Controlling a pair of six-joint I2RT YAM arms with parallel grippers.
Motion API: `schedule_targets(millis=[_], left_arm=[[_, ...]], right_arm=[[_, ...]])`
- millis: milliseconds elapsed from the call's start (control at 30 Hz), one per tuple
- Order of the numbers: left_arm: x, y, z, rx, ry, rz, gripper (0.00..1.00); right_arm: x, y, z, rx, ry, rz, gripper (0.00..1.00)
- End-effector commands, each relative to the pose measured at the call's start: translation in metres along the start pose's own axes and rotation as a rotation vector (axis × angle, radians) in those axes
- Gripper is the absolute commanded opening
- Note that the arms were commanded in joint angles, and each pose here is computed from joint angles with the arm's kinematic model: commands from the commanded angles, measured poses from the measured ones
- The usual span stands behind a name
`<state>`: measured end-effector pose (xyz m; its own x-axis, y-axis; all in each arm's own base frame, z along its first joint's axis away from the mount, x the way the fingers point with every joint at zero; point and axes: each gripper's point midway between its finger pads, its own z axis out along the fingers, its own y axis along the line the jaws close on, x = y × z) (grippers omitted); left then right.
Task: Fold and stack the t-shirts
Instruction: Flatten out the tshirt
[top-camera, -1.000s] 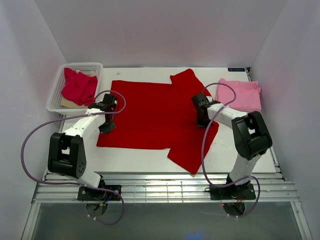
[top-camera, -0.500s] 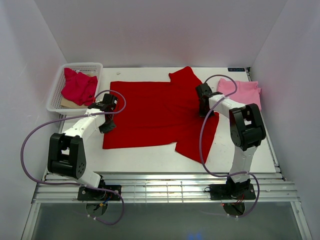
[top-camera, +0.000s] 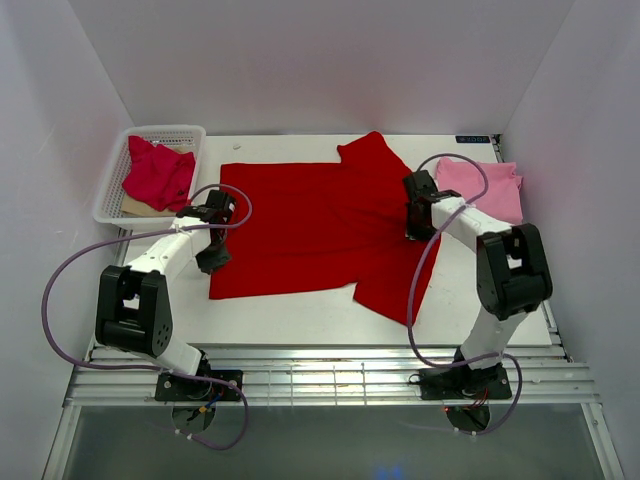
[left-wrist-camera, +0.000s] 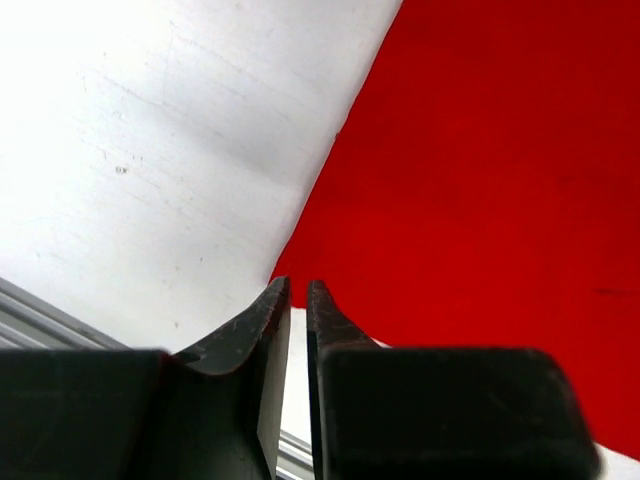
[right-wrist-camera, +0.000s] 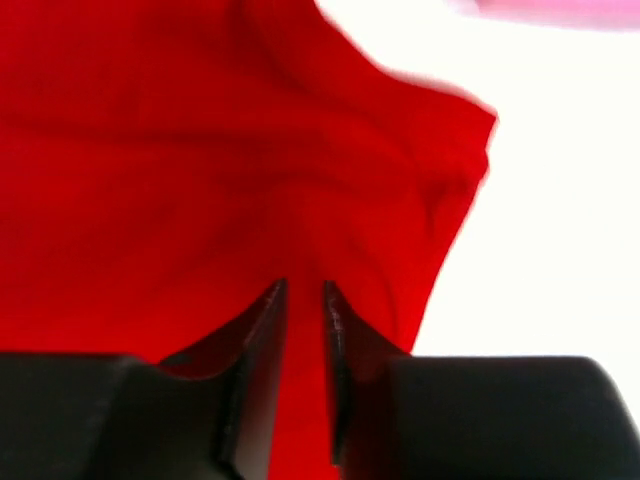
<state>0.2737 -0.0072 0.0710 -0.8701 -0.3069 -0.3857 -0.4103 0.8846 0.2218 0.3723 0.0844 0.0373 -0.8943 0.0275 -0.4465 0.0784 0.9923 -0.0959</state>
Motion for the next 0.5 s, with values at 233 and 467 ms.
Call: schedule_targets(millis=[233,467], left_arm=[[0.037,0.01,0.0,-0.033,0.123,-0.027,0.36],[0.058,-0.001,0.021,-0.045,0.227,-0.013,0.35]], right_arm=[[0.052,0.012,-0.087,-0.111,-0.054,-0.033,0.38],[0.109,0.006,-0.083,-0.111,0.033,-0.024,0.42]])
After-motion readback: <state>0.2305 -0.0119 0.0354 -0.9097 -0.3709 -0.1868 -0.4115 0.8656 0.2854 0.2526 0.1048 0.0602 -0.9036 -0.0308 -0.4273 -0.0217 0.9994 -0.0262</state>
